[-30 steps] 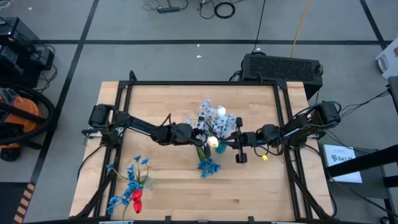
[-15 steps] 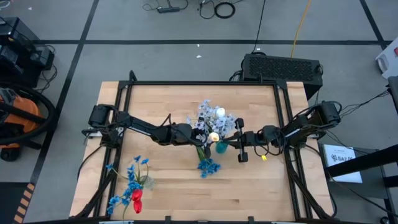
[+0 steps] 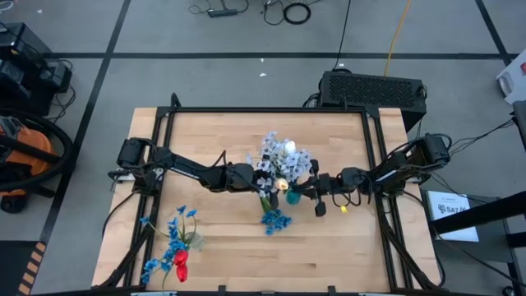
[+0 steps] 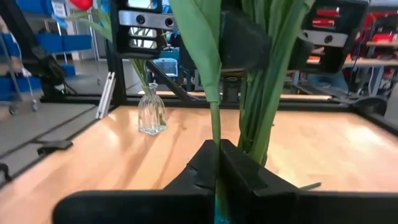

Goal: Sort flowers into vase by color
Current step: Put the pink flower into the blue flower vase

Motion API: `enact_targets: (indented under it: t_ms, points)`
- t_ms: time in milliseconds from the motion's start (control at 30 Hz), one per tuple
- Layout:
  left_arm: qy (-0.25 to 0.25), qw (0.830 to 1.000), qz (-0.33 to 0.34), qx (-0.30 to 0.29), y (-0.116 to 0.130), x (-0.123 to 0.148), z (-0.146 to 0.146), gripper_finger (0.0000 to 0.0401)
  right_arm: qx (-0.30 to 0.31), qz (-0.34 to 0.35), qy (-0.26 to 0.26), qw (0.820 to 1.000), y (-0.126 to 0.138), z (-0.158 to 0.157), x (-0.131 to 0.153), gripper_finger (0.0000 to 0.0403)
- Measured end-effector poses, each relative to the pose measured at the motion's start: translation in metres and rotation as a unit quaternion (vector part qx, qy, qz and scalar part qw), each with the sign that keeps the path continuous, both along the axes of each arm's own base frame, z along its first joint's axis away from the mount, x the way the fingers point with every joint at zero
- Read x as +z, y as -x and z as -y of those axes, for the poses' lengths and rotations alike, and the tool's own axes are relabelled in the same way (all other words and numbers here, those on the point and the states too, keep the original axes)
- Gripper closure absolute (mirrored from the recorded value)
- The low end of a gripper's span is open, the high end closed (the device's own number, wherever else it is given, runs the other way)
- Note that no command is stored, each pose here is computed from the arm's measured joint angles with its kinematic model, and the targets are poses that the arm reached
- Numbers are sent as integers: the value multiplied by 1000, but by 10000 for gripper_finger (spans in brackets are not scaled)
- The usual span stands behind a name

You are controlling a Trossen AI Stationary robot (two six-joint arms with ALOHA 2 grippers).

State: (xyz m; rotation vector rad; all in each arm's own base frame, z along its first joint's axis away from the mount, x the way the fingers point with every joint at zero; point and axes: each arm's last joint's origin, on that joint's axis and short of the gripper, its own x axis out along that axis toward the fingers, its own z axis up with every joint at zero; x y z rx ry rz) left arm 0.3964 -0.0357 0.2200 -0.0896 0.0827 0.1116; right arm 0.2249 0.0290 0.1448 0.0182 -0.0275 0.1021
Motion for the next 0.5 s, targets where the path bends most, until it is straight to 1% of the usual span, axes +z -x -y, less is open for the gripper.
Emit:
enact_targets:
  t_ms: [133, 333, 500]
  points:
    - [-2, 1000, 0, 0, 0, 0, 0, 338, 2, -4, -34, 999, 0, 0, 0, 365]
    - [-2, 1000, 0, 3, 0, 0, 0, 338, 3, -3, -39, 999, 0, 0, 0, 306]
    - [-2, 1000, -1, 4, 0, 0, 0, 338, 4, -2, -56, 998, 0, 0, 1, 274]
